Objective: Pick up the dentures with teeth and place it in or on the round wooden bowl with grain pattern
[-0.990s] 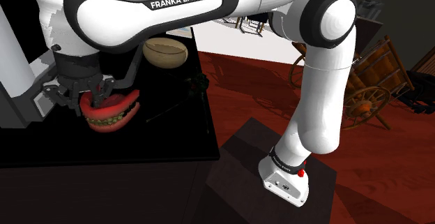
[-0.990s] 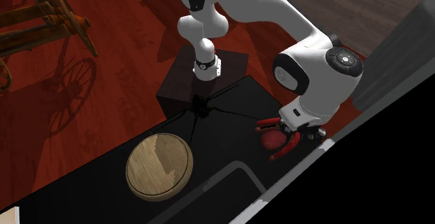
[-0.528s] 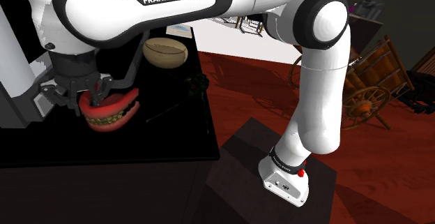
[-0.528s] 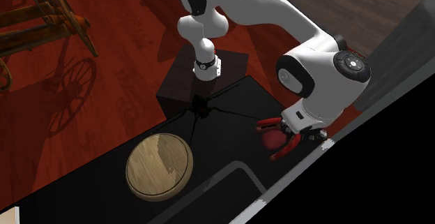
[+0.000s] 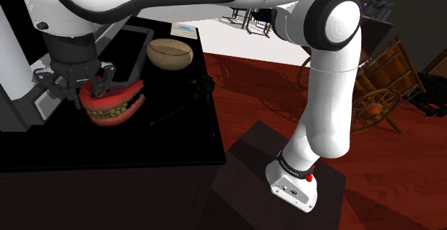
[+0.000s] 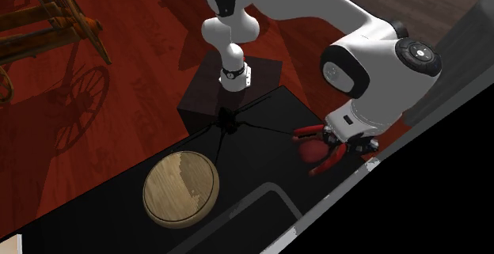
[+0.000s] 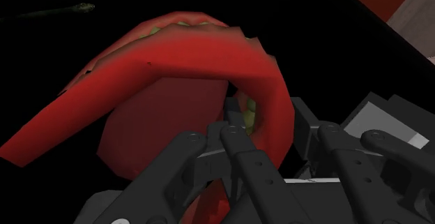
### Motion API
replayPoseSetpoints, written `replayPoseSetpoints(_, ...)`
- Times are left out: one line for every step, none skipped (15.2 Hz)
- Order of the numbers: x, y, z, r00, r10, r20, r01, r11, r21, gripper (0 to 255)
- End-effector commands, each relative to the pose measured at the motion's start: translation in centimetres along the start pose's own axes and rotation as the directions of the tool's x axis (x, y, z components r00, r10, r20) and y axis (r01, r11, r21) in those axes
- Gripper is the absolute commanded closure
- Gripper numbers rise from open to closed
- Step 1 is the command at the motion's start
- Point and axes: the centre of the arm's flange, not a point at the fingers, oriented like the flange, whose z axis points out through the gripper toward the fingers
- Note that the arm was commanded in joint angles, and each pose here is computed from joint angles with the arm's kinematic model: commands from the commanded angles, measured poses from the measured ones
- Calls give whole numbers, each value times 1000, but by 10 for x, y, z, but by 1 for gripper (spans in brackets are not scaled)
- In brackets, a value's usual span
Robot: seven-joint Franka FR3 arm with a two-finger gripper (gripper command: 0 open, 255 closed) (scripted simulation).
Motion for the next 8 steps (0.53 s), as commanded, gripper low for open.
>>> replayPoseSetpoints(5,-3,-23,1000,-1,-32,2,999,50,255)
replayPoseSetpoints(4,-3,-28,1000,-1,-32,2,999,50,255)
replayPoseSetpoints(4,-3,-33,1000,-1,-32,2,999,50,255)
replayPoseSetpoints(4,-4,-39,1000,-1,-32,2,999,50,255)
replayPoseSetpoints(4,-4,-44,1000,-1,-32,2,999,50,255)
replayPoseSetpoints(4,-4,-49,1000,-1,-32,2,999,50,255)
replayPoseSetpoints(4,-4,-55,1000,-1,-32,2,999,50,255)
replayPoseSetpoints(3,-4,-60,1000,-1,-32,2,999,50,255)
